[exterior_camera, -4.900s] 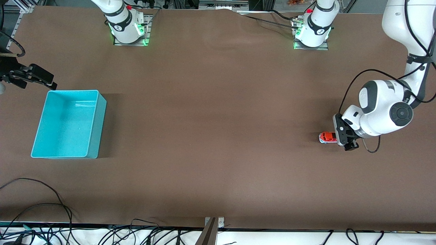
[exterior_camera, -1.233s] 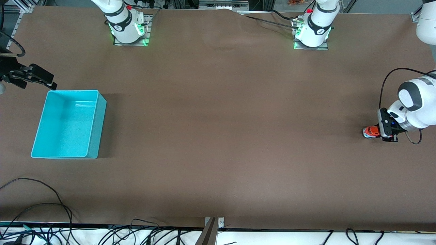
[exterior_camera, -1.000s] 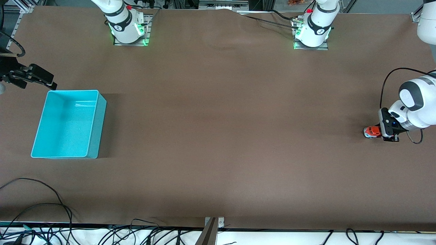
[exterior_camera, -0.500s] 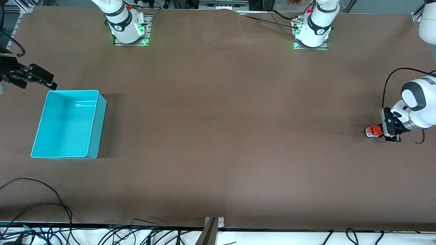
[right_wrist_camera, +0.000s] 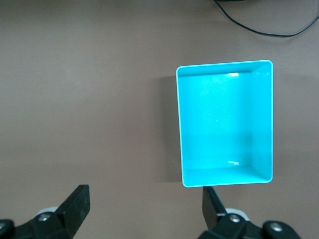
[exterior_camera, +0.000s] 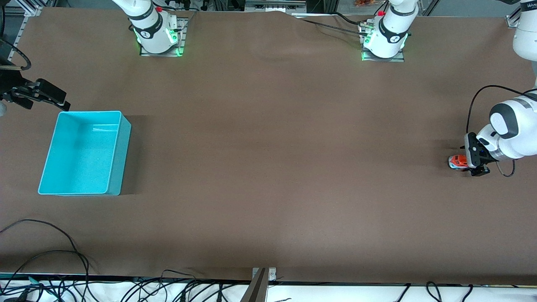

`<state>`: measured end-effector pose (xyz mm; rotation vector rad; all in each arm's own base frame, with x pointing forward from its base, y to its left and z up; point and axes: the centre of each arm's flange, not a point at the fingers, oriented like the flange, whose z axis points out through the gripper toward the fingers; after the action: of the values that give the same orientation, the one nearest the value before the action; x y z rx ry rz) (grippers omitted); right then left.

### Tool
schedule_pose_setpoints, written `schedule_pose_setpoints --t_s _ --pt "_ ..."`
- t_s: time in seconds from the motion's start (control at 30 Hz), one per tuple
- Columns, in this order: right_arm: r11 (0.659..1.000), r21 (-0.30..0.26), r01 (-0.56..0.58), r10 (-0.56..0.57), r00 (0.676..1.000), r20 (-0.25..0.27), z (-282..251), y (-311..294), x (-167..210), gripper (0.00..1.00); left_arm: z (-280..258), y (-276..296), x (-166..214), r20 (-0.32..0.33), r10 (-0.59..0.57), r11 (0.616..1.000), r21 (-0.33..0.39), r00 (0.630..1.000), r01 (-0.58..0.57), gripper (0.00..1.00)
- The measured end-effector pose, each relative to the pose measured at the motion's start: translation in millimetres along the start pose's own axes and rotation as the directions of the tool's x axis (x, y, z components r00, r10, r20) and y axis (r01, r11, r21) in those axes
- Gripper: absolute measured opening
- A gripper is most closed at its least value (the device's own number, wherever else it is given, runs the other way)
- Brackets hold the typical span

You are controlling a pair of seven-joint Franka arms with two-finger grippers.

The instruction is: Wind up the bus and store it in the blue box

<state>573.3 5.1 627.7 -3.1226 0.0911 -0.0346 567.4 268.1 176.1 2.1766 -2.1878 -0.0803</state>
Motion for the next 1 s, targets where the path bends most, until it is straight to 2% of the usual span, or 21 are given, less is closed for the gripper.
schedule_pose_setpoints --t_s 0.23,0.47,0.7,1.0 --pt "1.000 0.000 0.000 0.000 1.000 0.000 0.0 -0.1 0.0 1.00 -42.1 -6.0 1.0 0.011 0.003 1.000 -0.001 1.000 -0.003 1.00" --pt "1.000 0.000 0.000 0.000 1.000 0.000 0.0 0.0 0.0 1.00 -94.9 -11.2 21.3 0.030 0.005 1.000 0.008 1.000 -0.005 1.00" --pt "1.000 0.000 0.000 0.000 1.000 0.000 0.0 0.0 0.0 1.00 -144.9 -27.7 59.8 0.047 0.002 1.000 0.014 0.999 -0.002 1.00" --pt "1.000 0.000 0.000 0.000 1.000 0.000 0.0 -0.1 0.0 1.00 -198.9 -61.1 126.8 0.063 -0.010 1.000 0.024 0.998 0.009 1.00"
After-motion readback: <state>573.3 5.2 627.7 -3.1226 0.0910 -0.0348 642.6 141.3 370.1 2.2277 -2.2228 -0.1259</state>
